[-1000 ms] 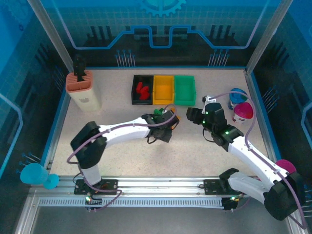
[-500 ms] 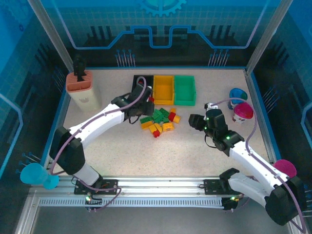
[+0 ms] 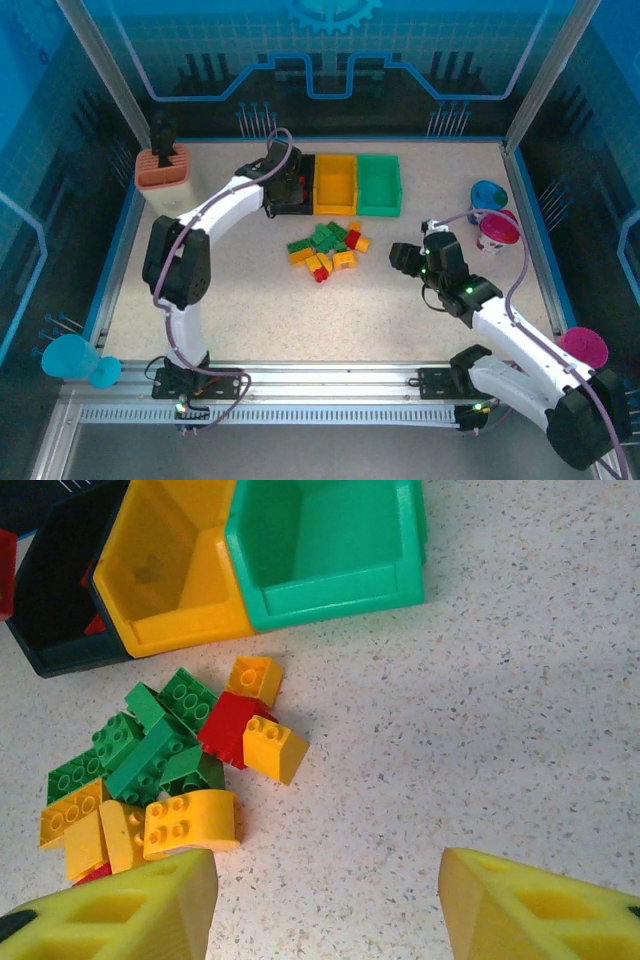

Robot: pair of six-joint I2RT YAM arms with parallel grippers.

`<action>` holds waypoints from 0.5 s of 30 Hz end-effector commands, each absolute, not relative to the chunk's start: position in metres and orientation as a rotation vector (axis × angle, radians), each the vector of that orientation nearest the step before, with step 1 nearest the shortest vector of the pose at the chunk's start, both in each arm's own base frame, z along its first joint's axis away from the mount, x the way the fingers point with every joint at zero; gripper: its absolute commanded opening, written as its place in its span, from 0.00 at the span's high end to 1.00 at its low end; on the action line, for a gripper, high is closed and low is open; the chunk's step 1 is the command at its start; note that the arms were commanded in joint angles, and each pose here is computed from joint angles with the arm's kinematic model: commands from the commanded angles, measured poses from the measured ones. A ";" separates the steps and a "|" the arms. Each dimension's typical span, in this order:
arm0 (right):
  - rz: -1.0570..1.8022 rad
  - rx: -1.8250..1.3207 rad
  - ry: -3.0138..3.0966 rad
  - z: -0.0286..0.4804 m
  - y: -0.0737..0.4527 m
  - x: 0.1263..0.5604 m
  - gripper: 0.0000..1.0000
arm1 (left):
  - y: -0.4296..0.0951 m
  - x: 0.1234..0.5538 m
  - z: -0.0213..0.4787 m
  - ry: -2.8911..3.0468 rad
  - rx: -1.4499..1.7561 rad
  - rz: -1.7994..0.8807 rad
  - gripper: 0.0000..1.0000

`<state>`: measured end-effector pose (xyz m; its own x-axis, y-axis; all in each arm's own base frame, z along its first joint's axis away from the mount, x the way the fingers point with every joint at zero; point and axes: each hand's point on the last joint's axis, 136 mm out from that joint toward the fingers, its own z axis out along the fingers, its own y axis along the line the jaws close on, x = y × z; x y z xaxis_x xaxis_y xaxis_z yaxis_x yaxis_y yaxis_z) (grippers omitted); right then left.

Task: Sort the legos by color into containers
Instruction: Place the lego in the container.

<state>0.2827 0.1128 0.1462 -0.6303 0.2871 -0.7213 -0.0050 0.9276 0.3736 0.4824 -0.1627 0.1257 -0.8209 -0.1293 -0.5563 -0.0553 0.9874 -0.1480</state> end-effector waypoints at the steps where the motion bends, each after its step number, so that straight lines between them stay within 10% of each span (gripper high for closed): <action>1: 0.437 0.228 2.220 0.146 0.108 0.280 0.39 | -0.156 0.500 0.129 2.529 -0.146 -0.170 0.74; 12: 0.432 0.219 2.209 0.156 0.105 0.276 0.39 | -0.139 0.528 0.112 2.574 -0.156 -0.058 0.67; 15: 0.431 0.220 2.204 0.158 0.104 0.275 0.39 | -0.138 0.526 0.121 2.563 -0.167 -0.060 0.49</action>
